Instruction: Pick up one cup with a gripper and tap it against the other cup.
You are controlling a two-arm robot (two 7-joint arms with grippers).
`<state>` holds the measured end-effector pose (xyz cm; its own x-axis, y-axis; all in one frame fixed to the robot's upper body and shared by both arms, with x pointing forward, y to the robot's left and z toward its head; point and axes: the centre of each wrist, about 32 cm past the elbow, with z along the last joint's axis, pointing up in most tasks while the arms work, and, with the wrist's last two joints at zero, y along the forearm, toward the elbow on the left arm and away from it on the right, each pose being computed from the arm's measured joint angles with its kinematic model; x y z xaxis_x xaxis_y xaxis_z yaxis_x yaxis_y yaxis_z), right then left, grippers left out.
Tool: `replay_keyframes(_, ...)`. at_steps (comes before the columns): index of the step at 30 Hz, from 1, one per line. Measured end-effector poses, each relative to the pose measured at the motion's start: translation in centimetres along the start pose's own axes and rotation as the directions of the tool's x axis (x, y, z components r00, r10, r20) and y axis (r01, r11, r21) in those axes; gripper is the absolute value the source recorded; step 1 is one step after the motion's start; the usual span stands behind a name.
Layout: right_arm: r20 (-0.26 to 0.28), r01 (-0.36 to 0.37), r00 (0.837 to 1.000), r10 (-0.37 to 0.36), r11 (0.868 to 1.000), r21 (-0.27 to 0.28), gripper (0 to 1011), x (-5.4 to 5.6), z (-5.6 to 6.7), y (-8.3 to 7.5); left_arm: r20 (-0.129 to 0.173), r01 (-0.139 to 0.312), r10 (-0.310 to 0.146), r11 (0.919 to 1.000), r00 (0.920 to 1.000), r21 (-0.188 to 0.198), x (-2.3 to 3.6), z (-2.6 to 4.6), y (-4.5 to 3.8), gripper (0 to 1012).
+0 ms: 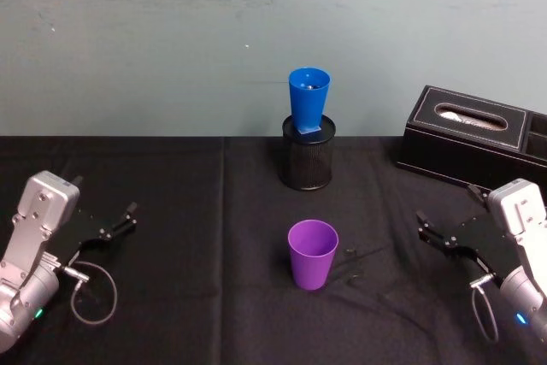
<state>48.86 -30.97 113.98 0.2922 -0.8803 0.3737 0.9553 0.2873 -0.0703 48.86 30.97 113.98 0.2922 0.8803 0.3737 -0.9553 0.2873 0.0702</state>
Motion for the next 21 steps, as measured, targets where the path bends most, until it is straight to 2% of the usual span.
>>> replay_keyframes(21, 0.000, 0.000, 1.000, 0.000, 1.000, 0.000, 1003, 0.00, 0.00, 0.00, 0.000, 0.000, 0.000, 1.0000, 1.0000, 0.000, 0.00, 0.00, 0.00, 1005)
